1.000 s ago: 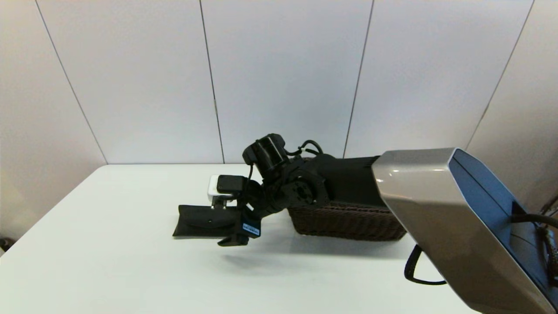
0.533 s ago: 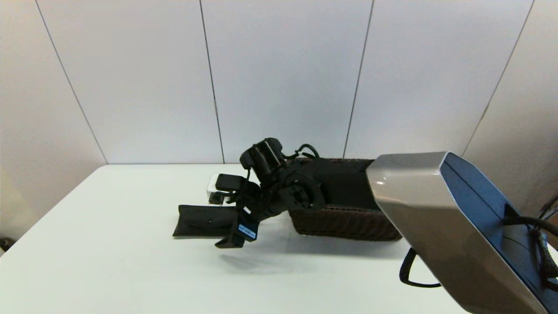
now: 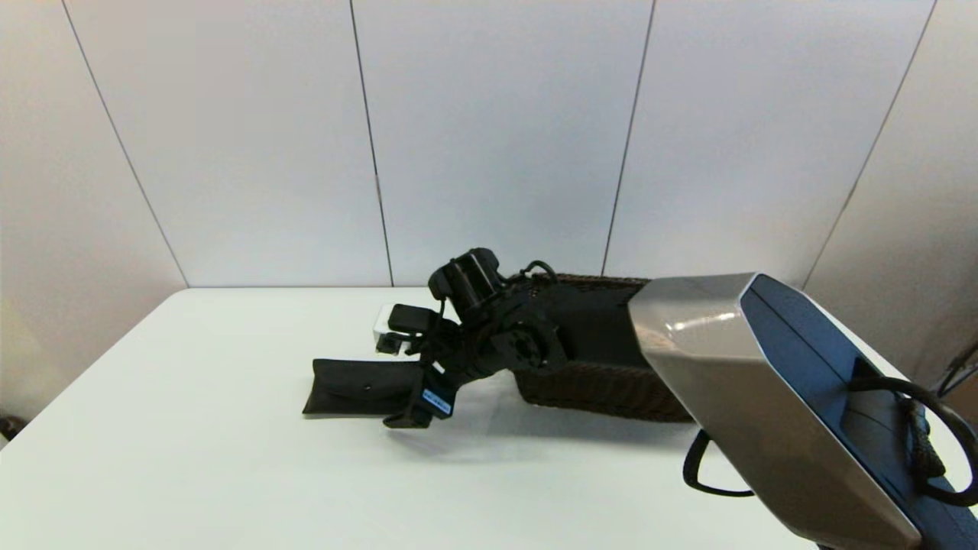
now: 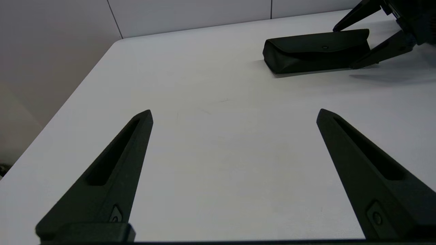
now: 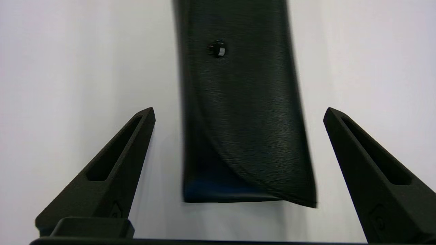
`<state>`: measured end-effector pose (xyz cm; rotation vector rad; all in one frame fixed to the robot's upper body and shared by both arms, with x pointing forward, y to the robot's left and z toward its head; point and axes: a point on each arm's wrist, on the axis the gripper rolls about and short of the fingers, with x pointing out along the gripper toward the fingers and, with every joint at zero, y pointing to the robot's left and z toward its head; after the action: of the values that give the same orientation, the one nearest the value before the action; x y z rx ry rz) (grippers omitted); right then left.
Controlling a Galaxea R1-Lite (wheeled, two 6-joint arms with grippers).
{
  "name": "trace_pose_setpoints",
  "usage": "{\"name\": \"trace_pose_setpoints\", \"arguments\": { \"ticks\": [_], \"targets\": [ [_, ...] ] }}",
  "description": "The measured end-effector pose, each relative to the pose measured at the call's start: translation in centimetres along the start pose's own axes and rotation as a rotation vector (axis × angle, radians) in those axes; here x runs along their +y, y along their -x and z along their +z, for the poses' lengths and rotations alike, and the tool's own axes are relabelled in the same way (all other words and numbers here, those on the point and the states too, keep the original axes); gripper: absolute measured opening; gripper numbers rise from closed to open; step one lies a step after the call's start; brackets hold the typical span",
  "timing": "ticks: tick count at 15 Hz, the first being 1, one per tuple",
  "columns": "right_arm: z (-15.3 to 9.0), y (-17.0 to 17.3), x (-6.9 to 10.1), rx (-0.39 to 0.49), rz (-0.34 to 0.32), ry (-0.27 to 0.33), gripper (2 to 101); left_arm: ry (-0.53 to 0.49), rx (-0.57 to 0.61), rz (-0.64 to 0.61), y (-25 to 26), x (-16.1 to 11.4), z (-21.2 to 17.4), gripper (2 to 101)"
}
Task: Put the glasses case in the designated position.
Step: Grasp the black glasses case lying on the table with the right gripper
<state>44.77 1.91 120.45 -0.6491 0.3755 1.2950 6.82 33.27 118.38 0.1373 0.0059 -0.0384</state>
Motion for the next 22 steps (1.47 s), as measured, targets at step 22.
{"name": "trace_pose_setpoints", "arguments": {
  "ticks": [22],
  "targets": [
    [0.9,-0.8,0.7,-0.045,-0.007,0.031,98.0,-0.001,0.000,0.000,0.0,0.0,0.0,97.8]
  ]
}}
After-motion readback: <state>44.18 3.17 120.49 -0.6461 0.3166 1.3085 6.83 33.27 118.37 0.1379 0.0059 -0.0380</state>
